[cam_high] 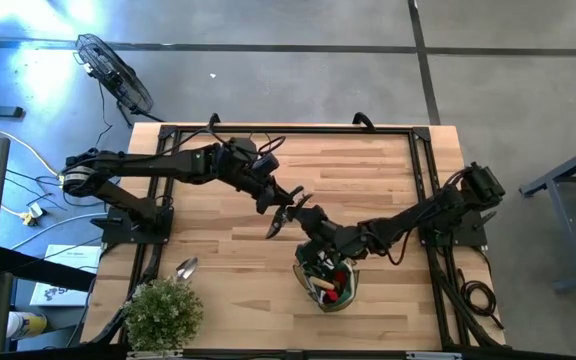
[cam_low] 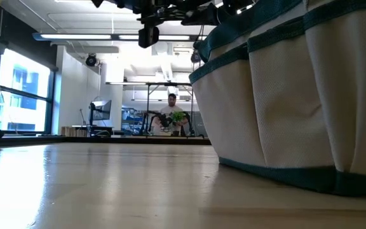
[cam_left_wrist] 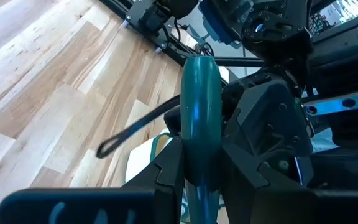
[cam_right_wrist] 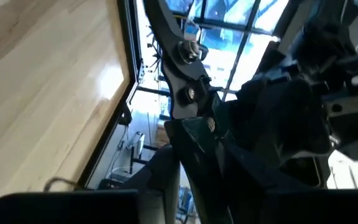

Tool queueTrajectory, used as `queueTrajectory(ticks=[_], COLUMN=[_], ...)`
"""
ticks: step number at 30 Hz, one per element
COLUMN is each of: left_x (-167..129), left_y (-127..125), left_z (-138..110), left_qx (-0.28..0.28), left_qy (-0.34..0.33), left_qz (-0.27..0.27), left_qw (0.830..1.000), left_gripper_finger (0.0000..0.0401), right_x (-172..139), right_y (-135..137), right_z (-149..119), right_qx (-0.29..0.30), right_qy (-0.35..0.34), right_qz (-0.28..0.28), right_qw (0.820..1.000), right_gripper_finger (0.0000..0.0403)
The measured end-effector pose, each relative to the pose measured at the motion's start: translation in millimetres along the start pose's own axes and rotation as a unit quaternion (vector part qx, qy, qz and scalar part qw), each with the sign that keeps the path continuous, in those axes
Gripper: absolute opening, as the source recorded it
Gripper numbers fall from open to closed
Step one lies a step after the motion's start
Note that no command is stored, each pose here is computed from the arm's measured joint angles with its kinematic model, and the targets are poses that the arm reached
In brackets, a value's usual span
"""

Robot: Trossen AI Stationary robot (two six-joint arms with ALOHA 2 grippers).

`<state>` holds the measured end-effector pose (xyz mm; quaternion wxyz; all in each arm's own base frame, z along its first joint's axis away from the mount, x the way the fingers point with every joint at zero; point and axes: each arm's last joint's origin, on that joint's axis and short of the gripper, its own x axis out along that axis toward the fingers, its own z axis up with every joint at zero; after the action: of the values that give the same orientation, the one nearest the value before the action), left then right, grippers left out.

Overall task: Pick & Place Garden tools in Gardening bag
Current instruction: Put the green shear scissors into the green gardening bag

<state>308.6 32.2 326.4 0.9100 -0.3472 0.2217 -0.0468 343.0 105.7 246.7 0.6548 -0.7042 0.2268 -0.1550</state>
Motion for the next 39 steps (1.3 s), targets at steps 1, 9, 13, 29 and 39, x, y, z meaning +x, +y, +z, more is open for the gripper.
queueTrajectory(ticks=[1,9,13,29,39], left_x=[0,1,1,-7,-29], left_y=[0,0,0,-2,-6], left_z=[0,1,1,1,5], left_qx=[0.004,0.031,0.037,0.061,0.117], left_qy=[-0.002,-0.014,-0.017,-0.018,-0.081], left_qz=[0.001,0.017,0.020,0.024,0.133], left_qw=[1.000,0.999,0.999,0.998,0.981], left_gripper_finger=[0.0065,0.0043,0.0043,0.0042,0.0042], right_x=[-1,-21,-29,-30,-30], right_y=[0,-2,-4,-1,-10], right_z=[1,15,20,17,10], right_qx=[0.004,0.022,0.036,0.085,0.258], right_qy=[0.004,0.014,0.015,0.060,0.101], right_qz=[-0.001,-0.010,-0.016,-0.016,-0.050], right_qw=[1.000,1.000,0.999,0.994,0.960], right_gripper_finger=[0.0092,0.0093,0.0093,0.0091,0.0092])
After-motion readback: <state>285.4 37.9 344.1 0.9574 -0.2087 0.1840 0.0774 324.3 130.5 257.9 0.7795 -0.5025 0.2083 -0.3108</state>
